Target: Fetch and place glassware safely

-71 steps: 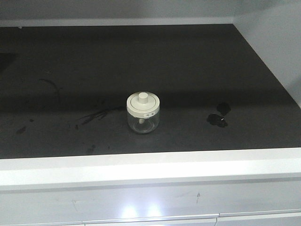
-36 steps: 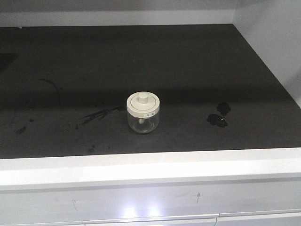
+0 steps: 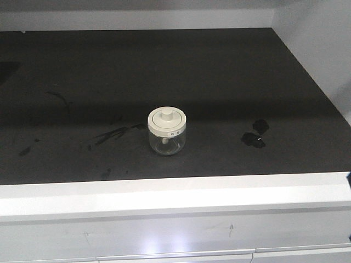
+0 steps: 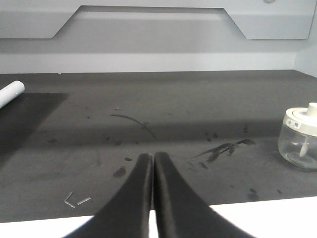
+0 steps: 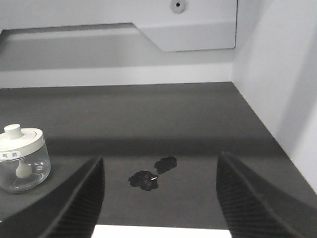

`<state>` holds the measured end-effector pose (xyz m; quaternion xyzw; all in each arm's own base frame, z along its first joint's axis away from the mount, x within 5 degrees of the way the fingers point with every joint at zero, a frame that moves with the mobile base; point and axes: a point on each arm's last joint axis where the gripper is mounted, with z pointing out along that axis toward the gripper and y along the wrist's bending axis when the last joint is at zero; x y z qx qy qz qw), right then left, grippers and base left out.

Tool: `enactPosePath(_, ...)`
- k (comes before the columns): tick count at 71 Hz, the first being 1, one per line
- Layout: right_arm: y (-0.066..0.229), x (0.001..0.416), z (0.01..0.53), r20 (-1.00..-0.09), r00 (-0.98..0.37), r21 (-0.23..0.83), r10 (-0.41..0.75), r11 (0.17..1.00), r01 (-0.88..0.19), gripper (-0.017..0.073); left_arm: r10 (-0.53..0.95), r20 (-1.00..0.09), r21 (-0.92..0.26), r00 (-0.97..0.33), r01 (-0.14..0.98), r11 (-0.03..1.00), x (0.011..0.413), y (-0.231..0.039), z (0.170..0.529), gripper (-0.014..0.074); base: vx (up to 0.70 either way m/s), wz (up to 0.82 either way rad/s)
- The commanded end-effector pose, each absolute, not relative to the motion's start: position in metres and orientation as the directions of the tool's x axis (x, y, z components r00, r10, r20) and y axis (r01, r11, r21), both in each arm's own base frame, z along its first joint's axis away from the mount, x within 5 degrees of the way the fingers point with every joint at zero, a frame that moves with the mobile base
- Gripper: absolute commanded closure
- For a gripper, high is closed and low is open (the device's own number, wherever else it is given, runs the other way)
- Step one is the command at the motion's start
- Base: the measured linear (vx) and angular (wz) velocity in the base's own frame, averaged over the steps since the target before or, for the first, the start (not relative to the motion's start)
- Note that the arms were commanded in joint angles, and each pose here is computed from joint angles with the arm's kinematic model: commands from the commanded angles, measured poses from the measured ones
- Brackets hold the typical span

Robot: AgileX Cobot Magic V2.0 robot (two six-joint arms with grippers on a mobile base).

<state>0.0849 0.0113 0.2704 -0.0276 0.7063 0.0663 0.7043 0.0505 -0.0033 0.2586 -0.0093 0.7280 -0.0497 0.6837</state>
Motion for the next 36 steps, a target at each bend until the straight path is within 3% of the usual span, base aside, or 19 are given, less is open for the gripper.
enactPosePath(1, 0.015, 0.099, 0.294, -0.994, 0.092, 0.045, 0.06, 0.986, -0.159, 0.0085, -0.101, -0.995, -0.1, 0.017, 0.067, 0.993, 0.05, -0.004, 0.273, 0.0601, 0.0, 0.0)
enactPosePath(8, 0.021, 0.119, 0.309, -0.995, 0.077, 0.04, 0.056, 0.982, -0.186, 0.0085, -0.101, -0.995, -0.1, 0.017, 0.067, 0.993, 0.05, -0.004, 0.273, 0.0601, 0.0, 0.0)
enactPosePath(23, 0.071, 0.164, 0.333, -0.998, 0.069, -0.039, -0.011, 0.906, -0.421, 0.0085, -0.101, -0.995, -0.1, 0.017, 0.067, 0.993, 0.05, -0.004, 0.273, 0.0601, 0.0, 0.0)
enactPosePath(36, 0.109, 0.213, 0.332, -0.999, 0.05, -0.033, -0.009, 0.865, -0.501, 0.0085, -0.101, -0.995, -0.1, 0.017, 0.067, 0.993, 0.05, -0.004, 0.273, 0.0601, 0.0, 0.0)
